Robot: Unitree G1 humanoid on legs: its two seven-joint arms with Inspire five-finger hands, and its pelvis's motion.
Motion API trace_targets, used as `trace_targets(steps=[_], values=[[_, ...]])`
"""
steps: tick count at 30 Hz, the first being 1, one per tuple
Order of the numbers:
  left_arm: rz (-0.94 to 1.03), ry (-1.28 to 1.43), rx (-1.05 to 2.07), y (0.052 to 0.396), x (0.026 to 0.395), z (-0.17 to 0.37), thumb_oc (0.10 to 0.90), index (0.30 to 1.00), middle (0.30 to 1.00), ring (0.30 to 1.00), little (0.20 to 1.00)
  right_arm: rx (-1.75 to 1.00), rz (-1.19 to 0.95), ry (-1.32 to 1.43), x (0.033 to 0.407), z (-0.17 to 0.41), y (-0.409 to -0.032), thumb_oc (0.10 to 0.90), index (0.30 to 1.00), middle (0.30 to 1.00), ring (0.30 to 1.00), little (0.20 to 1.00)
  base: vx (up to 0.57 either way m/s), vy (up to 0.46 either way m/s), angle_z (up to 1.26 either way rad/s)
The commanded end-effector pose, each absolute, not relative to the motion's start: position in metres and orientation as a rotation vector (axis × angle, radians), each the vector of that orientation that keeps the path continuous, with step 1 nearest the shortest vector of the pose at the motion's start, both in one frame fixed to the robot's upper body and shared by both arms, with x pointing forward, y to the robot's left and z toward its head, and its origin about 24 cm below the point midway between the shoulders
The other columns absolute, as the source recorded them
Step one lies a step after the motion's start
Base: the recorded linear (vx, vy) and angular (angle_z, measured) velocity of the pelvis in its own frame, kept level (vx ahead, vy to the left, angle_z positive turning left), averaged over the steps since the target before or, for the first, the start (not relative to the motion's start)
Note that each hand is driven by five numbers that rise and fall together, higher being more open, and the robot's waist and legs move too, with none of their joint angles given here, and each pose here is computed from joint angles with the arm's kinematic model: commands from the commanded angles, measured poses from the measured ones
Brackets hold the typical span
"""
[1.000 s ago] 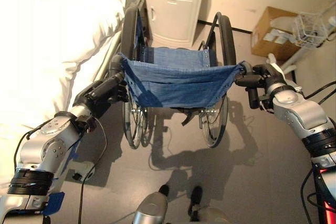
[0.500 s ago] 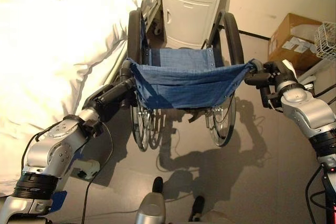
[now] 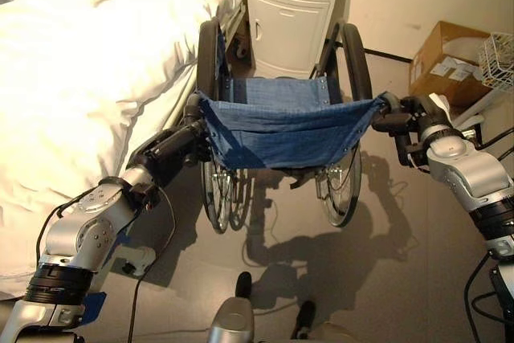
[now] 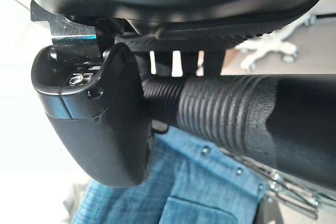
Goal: Push the wheelchair next to the bed
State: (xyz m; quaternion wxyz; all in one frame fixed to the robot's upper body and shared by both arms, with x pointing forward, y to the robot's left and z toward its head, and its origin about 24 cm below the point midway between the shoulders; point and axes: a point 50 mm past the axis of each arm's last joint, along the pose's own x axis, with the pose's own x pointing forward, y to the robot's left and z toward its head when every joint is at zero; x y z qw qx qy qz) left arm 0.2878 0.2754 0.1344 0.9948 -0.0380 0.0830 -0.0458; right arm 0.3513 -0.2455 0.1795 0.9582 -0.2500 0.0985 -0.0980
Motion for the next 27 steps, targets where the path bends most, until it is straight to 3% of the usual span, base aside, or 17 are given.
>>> trace_targets(steps=[1, 12, 27], values=[[0.049, -0.062, -0.057, 0.308, 0.287, 0.179, 0.8, 0.9, 0.9, 0.9, 0.9, -0.534, -0.128, -0.099, 0.347, 0.228, -0.218, 0.8, 0.9, 0.9, 0.9, 0.9, 0.0, 0.0, 0.0], [0.137, -0.115, 0.036, 0.326, 0.277, 0.204, 0.8, 0.9, 0.9, 0.9, 0.9, -0.538, -0.228, -0.128, 0.337, 0.236, -0.242, 0.8, 0.9, 0.9, 0.9, 0.9, 0.0, 0.001, 0.01], [0.309, -0.139, 0.1, 0.366, 0.247, 0.218, 0.8, 0.9, 0.9, 0.9, 0.9, -0.565, -0.538, -0.169, 0.296, 0.263, -0.32, 0.8, 0.9, 0.9, 0.9, 0.9, 0.0, 0.002, 0.03]])
